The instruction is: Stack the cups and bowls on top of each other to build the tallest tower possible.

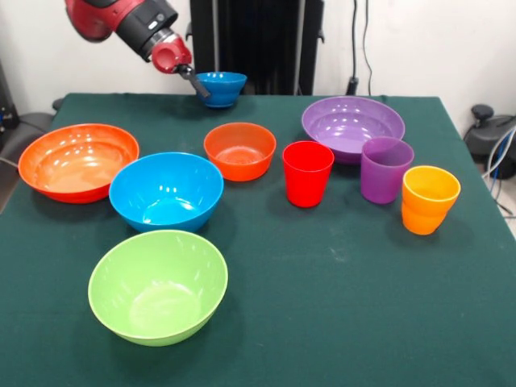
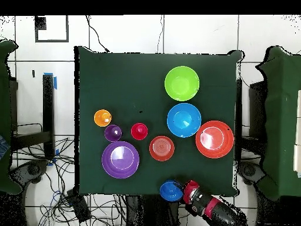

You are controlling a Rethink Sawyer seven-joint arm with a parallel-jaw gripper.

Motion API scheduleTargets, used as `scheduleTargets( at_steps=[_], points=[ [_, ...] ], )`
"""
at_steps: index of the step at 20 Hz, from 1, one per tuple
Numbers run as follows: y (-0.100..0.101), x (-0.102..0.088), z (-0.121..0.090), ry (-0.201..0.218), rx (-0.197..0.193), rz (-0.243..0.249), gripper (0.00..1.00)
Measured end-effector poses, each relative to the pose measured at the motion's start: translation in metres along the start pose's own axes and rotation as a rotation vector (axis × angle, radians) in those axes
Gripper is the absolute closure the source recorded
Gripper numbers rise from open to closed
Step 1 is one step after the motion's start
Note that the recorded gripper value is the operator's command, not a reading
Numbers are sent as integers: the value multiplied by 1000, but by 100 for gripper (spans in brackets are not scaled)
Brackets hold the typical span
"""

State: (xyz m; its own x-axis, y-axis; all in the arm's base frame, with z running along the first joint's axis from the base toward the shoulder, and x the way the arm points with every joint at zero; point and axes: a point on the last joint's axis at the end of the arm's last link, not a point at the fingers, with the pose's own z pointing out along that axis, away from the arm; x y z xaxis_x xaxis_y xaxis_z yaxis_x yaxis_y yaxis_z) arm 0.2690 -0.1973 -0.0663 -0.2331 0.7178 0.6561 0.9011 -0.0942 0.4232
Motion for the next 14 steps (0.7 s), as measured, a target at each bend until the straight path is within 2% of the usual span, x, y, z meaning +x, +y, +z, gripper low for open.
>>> scheduleTargets(
  at_steps=[14],
  points=[
    [0, 1, 2, -1, 8, -12, 100]
  ],
)
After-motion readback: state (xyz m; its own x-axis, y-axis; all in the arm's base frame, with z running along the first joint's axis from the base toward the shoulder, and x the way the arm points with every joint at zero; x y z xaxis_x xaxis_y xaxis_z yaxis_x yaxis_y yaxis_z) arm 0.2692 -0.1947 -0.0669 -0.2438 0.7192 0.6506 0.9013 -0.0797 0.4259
